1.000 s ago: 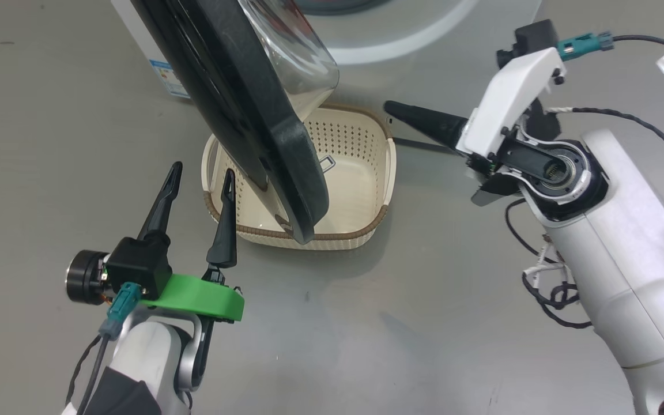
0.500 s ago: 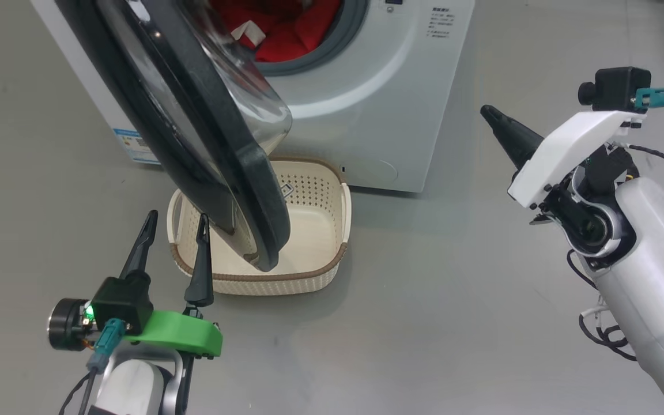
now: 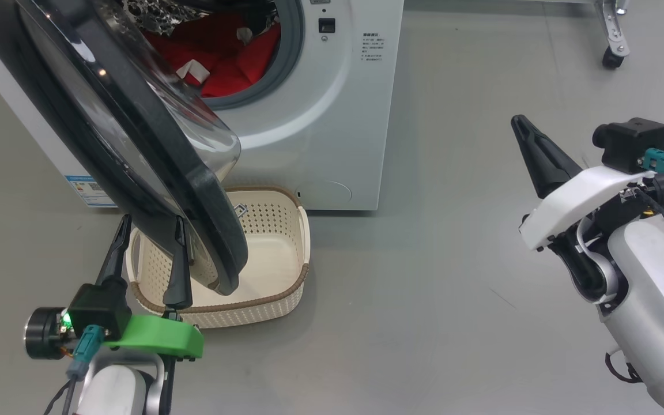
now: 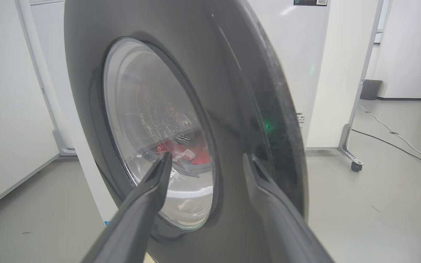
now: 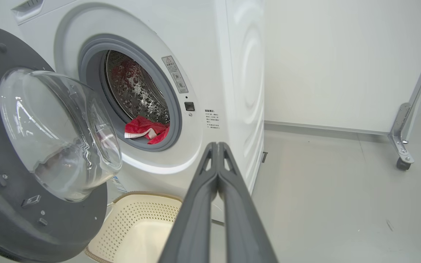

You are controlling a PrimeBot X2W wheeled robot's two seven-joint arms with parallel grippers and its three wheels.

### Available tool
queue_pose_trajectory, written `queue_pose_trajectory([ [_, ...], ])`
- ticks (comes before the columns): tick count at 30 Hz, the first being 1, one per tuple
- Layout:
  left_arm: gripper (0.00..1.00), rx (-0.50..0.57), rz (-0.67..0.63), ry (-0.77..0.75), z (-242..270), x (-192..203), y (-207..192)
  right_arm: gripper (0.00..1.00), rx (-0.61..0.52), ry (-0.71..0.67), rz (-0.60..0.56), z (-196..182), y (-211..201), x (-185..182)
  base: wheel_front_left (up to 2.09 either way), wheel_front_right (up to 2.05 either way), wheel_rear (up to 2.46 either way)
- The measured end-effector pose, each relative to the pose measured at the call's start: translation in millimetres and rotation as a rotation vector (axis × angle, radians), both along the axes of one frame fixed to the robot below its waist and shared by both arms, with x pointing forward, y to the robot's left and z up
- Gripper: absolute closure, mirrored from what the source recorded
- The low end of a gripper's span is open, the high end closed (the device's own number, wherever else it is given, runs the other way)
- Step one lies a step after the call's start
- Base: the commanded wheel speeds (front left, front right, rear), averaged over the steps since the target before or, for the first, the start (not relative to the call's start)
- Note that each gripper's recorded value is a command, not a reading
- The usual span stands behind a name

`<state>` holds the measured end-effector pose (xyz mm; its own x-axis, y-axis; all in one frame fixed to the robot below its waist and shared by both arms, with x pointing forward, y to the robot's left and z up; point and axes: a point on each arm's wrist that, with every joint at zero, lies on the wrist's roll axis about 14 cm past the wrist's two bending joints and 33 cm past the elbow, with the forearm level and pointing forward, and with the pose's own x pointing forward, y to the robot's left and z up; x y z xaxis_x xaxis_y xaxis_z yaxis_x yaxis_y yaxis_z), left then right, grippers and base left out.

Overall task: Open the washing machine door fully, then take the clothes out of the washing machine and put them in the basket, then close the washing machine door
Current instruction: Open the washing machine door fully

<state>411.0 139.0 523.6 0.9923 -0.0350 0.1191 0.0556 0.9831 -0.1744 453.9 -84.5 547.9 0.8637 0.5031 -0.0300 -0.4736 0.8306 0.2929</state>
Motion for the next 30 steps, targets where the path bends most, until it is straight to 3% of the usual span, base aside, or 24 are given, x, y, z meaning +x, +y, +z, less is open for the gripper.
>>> queue_pose_trajectory([
  [9,0.0,0.008,-0.022,-0.018,5.2,0.7,-6.2,1.0,-0.004,-0.069,-0.158,-9.5,-33.7,-13.0,0.0,0.0,0.0],
  [10,0.0,0.007,-0.02,-0.017,4.9,0.6,-5.4,0.6,-0.001,-0.075,-0.174,-11.1,-35.7,-14.7,0.0,0.0,0.0],
  [11,0.0,0.007,-0.017,-0.016,4.7,0.4,-4.5,0.13,-0.004,-0.084,-0.188,-12.2,-37.8,-16.5,0.0,0.0,0.0],
  [12,0.0,0.007,-0.014,-0.015,4.2,0.0,-3.7,0.0,0.0,-0.085,-0.193,-14.1,-38.2,-18.6,0.0,0.0,0.0],
  [22,0.0,0.003,-0.017,-0.005,0.4,-3.5,-2.8,0.0,0.009,-0.018,-0.253,-42.7,-41.4,-41.3,0.0,0.0,0.0],
  [30,0.0,0.001,-0.01,0.014,-6.0,-6.2,0.8,0.0,-0.009,-0.037,-0.288,-42.1,-48.8,-46.1,0.0,0.0,0.0],
])
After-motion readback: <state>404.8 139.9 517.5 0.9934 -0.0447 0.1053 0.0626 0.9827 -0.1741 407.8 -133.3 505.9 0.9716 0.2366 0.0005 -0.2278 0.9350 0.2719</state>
